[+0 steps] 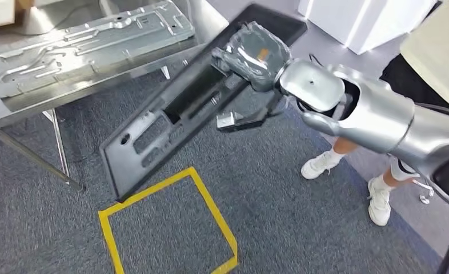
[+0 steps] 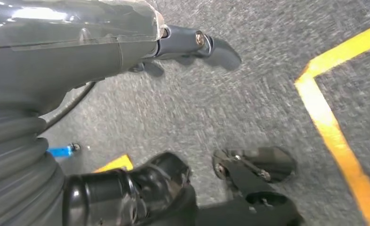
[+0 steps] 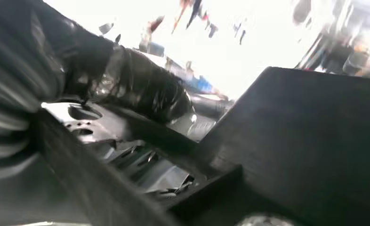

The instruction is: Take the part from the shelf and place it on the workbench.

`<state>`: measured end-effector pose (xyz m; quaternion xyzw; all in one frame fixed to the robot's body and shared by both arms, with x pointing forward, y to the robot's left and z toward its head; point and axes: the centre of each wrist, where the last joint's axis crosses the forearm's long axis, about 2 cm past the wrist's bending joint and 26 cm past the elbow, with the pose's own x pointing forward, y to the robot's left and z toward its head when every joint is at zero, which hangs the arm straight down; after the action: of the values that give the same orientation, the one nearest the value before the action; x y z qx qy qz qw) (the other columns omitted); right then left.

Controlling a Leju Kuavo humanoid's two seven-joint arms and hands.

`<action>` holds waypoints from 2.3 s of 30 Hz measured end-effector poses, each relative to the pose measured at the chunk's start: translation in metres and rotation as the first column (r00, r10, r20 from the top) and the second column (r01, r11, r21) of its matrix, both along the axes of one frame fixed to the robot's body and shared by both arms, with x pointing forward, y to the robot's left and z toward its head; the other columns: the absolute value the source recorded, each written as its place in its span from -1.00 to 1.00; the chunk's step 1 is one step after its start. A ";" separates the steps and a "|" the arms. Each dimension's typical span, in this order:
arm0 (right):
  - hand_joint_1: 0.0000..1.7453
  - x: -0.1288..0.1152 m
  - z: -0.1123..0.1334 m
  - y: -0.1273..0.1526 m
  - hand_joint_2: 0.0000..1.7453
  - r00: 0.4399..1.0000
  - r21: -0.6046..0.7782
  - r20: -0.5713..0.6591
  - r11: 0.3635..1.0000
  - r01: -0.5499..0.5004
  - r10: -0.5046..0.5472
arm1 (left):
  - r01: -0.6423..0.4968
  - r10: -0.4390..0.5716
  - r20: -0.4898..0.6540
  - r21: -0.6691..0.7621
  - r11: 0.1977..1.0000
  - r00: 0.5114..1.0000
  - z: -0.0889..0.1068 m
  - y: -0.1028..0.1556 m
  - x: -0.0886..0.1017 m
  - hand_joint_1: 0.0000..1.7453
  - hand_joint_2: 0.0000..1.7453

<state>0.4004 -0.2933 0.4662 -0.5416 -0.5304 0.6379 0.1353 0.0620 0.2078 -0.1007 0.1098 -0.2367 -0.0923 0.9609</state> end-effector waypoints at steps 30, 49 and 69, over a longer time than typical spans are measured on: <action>1.00 0.001 -0.010 -0.012 1.00 0.999 0.022 -0.034 1.000 0.007 -0.006 | 0.011 -0.011 -0.013 0.003 1.000 1.000 0.001 -0.003 0.001 -1.00 1.00; 1.00 -0.003 -0.021 -0.028 1.00 0.998 0.035 -0.057 0.999 0.020 -0.018 | 0.011 -0.011 -0.005 0.007 1.000 1.000 0.000 -0.002 0.000 -1.00 1.00; 1.00 0.000 -0.021 -0.024 1.00 0.999 0.026 -0.046 0.999 0.023 -0.021 | 0.001 -0.001 -0.015 0.011 1.000 1.000 0.000 -0.002 0.000 -1.00 1.00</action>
<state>0.4007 -0.3172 0.4453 -0.5309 -0.5297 0.6415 0.1616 0.0622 0.2061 -0.1003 0.1144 -0.2292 -0.0948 0.9620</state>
